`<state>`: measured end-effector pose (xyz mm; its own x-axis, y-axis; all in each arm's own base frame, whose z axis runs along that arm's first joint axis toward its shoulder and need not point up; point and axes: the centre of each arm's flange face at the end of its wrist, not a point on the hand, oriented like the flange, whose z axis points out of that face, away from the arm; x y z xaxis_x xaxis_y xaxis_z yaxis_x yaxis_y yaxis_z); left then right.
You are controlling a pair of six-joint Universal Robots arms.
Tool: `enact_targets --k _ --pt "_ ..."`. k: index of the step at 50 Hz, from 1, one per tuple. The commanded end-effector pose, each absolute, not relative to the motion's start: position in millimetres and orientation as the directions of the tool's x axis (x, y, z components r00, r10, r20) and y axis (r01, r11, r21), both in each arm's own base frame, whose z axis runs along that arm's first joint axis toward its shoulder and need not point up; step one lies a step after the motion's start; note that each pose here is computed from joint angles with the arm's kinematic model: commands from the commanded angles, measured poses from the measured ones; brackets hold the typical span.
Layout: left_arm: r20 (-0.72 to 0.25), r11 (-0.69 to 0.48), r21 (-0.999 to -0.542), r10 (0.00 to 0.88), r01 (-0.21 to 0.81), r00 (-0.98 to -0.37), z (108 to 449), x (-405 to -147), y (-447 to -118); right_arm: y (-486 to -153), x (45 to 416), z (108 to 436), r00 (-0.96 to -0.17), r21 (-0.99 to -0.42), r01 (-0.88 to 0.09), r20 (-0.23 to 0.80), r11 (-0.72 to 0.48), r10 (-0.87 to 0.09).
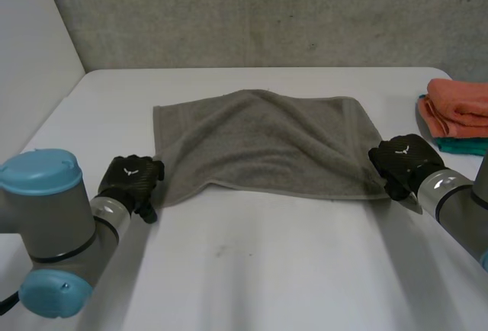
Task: Fold the laundry.
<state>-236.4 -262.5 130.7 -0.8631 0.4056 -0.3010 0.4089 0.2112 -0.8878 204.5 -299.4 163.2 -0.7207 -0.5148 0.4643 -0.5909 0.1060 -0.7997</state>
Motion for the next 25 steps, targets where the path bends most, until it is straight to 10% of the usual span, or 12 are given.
enact_targets --k 1,25 --pt "-0.382 0.160 -0.867 0.394 0.471 -0.836 130 -231 -273 -301 203 163 -0.722 -0.798 -0.592 0.465 0.110 -0.511" --pt "-0.485 0.098 -0.825 0.380 0.556 -0.787 116 -225 -294 -300 203 162 -0.719 -0.796 -0.595 0.466 0.111 -0.515"
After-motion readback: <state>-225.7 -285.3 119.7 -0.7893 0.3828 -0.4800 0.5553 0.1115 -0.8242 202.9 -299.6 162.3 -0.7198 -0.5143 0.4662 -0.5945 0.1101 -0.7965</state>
